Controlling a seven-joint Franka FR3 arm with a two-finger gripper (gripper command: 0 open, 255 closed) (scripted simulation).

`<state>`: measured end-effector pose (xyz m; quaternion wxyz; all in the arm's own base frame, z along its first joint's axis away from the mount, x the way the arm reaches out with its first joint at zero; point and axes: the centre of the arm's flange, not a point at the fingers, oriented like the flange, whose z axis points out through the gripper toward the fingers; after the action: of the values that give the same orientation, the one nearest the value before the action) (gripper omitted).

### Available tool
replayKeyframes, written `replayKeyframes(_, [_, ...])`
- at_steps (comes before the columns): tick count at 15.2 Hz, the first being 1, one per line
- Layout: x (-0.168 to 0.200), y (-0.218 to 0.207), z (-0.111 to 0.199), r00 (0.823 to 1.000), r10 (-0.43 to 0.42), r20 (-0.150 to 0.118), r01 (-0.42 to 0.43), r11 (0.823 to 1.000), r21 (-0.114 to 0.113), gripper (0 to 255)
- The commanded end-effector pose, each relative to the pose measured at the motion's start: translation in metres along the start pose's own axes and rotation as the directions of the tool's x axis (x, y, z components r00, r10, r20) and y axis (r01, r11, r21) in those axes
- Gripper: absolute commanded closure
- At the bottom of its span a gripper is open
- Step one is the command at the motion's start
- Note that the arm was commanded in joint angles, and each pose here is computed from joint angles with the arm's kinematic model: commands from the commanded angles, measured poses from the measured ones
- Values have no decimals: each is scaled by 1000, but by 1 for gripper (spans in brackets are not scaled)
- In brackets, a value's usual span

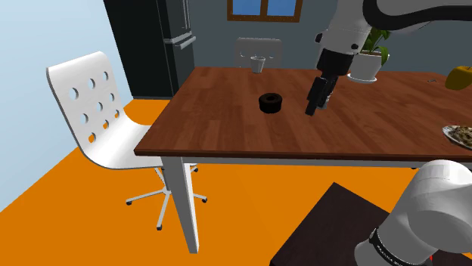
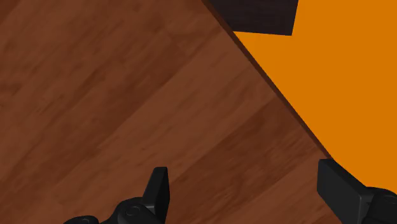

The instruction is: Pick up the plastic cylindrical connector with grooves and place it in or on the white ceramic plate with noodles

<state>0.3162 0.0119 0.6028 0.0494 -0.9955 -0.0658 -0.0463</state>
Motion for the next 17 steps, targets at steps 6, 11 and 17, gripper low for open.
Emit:
replayKeyframes(6, [11, 61, -14, 999, -32, 25, 32, 999, -16, 0])
replayKeyframes(11, [24, 122, -28, 997, -63, 51, 64, 997, -32, 0])
replayKeyframes(17, [43, 194, -46, 992, -99, 82, 104, 993, -50, 0])
